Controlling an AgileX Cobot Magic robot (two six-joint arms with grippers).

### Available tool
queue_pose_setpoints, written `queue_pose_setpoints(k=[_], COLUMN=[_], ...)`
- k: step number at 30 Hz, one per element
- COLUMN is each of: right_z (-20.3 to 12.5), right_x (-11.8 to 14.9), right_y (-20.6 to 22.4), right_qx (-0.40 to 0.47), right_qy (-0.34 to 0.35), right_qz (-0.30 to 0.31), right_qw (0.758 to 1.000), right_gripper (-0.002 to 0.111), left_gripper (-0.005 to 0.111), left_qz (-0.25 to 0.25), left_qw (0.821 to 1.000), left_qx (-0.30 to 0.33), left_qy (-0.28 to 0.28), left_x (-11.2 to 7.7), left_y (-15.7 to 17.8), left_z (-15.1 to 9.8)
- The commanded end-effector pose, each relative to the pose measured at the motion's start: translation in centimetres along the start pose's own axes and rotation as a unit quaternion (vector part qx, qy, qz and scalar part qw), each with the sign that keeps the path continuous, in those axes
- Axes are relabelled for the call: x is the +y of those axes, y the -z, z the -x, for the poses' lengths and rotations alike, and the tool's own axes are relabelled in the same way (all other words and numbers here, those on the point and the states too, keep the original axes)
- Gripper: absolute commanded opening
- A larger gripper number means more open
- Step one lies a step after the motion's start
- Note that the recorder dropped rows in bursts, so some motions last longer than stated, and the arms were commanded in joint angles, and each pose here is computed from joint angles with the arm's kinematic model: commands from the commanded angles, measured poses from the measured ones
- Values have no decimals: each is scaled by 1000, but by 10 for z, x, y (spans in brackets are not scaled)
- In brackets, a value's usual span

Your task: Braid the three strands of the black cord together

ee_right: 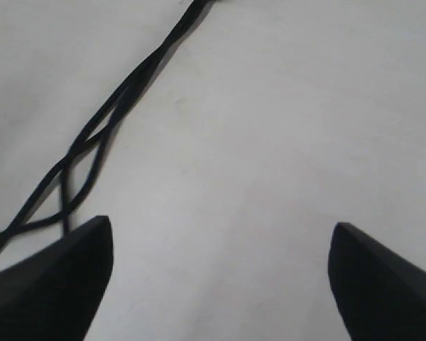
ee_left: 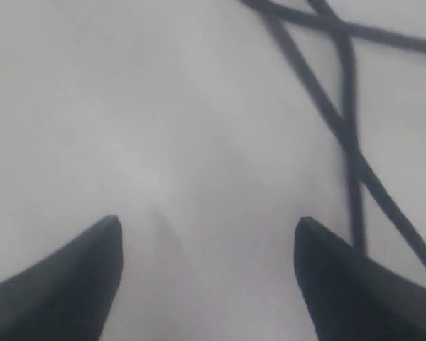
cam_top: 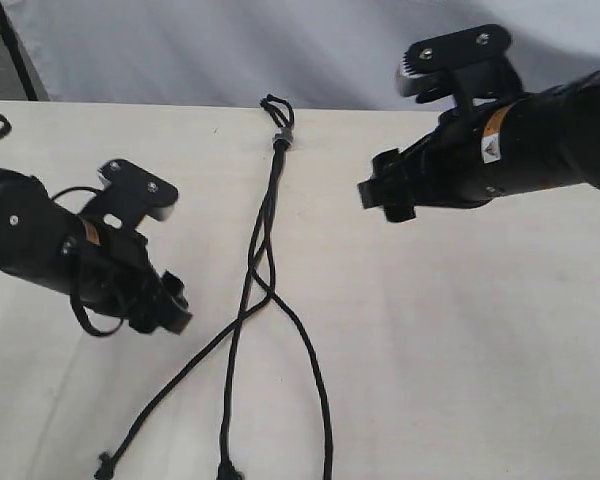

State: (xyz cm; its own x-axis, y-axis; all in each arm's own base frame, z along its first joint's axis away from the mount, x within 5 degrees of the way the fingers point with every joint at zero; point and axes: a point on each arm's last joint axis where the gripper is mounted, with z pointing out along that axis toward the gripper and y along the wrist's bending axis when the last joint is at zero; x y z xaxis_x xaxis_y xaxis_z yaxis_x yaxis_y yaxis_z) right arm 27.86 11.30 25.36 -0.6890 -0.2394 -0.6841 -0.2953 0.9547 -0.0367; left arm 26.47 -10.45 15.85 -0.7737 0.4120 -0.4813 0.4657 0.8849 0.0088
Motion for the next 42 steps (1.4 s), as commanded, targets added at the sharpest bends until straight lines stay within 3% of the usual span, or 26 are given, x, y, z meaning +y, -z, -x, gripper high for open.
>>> queue_pose_setpoints(k=[1, 6, 11, 14, 17, 22, 28, 32, 36, 42], right_z=[-10, -41, -71, -77, -76, -80, -93, -98, -94, -70], right_x=[60, 131, 172, 187, 197, 202, 205, 205, 204, 179], right_y=[2, -17, -36, -42, -45, -53, -67, -71, -66, -50], right_qx=[85, 133, 176, 188, 190, 198, 226, 232, 229, 209], right_qy=[51, 133, 154, 131, 99, 91, 79, 108, 130, 149], right_qz=[51, 102, 116, 114, 113, 114, 106, 108, 112, 86], right_qw=[994, 977, 965, 967, 970, 969, 965, 961, 958, 963], right_gripper=[73, 52, 32, 32, 43, 63, 61, 45, 3, 0], left_gripper=[65, 65, 65, 65, 65, 65, 65, 65, 65, 65], left_qz=[40, 48, 49, 49, 49, 49, 49, 49, 49, 49], left_qw=[995, 992, 992, 992, 992, 992, 992, 992, 992, 992], left_qx=[-10, 9, 7, 7, 7, 7, 7, 7, 7, 7], left_qy=[91, 118, 118, 118, 118, 118, 118, 118, 118, 118], left_x=[46, 59, 59, 59, 59, 59, 59, 59, 59, 59], left_y=[8, 7, 7, 7, 7, 7, 7, 7, 7, 7], left_z=[-2, -15, -15, -15, -15, -15, -15, -15, -15, -15])
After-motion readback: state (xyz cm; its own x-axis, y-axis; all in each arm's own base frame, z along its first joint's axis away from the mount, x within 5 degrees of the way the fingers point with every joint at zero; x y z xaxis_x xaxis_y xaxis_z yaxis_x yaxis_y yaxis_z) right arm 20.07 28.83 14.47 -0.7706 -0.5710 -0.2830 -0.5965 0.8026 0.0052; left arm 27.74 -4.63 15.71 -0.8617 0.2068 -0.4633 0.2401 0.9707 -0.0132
